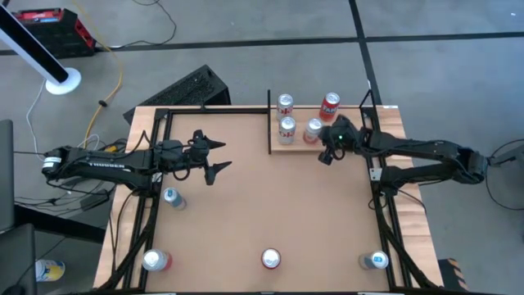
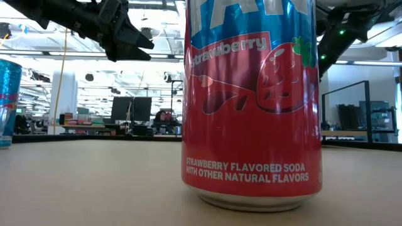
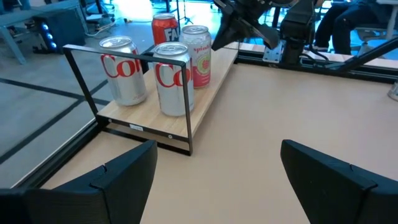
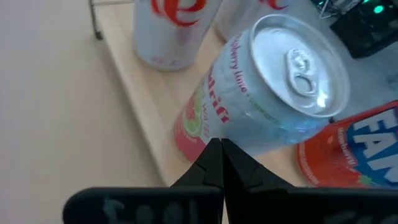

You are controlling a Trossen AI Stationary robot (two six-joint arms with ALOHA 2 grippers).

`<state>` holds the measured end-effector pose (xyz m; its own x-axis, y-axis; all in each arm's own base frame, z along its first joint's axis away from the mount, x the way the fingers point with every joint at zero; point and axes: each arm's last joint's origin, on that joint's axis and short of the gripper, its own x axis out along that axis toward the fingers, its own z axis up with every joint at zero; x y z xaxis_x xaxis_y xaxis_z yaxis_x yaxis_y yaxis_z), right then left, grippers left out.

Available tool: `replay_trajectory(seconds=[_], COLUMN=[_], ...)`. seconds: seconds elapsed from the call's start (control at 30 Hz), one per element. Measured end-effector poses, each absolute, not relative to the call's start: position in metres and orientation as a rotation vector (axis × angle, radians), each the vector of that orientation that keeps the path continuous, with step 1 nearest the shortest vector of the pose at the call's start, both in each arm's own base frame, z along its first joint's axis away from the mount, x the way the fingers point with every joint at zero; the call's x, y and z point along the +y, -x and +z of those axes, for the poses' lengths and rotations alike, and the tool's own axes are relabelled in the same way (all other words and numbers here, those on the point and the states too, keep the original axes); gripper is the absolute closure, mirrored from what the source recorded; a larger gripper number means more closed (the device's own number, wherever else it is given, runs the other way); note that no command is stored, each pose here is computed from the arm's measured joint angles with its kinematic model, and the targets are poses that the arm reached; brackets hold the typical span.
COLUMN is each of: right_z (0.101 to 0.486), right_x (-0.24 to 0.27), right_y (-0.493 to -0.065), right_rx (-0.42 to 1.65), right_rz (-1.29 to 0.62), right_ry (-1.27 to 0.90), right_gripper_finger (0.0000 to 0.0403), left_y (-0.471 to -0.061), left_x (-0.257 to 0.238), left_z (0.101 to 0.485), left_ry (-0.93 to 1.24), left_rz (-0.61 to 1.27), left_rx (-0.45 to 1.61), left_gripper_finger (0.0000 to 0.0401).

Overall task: Place canned beverage on shelf
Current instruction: Put the top pink-white soda can on the shelf

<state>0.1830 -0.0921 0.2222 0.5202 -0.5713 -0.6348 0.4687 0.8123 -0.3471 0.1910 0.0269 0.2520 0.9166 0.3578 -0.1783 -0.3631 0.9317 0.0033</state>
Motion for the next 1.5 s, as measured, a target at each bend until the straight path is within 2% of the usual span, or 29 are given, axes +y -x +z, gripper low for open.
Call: replay_trajectory(seconds=[0.33,0.5,0.57,1.5], right_z=[0.225,0.224,0.225,0.238], right_x=[-0.101,-0.093,-0.090,-0.128], right_y=[-0.181,-0.186,-0.188,-0.176], right_rx=[0.783,0.741,0.730,0.621], right_rz=[-0.661,-0.453,-0.431,-0.641], right_ry=[0.132,0.077,0.080,0.162], right_gripper_finger=[0.0386,0.0386,0.0386,0.0386], left_y=[-0.191,-0.191,-0.191,-0.191], left_x=[0.027,0.027,0.027,0.027], left_z=[0.252,0.252,0.252,0.252], left_ry=[0.030,0.030,0.030,0.030], left_rz=[0.371,0.371,0.371,0.371], left_rx=[0.178,0.178,0.178,0.179], left_gripper_finger=[0.0073,0.0073,0.0073,0.0073])
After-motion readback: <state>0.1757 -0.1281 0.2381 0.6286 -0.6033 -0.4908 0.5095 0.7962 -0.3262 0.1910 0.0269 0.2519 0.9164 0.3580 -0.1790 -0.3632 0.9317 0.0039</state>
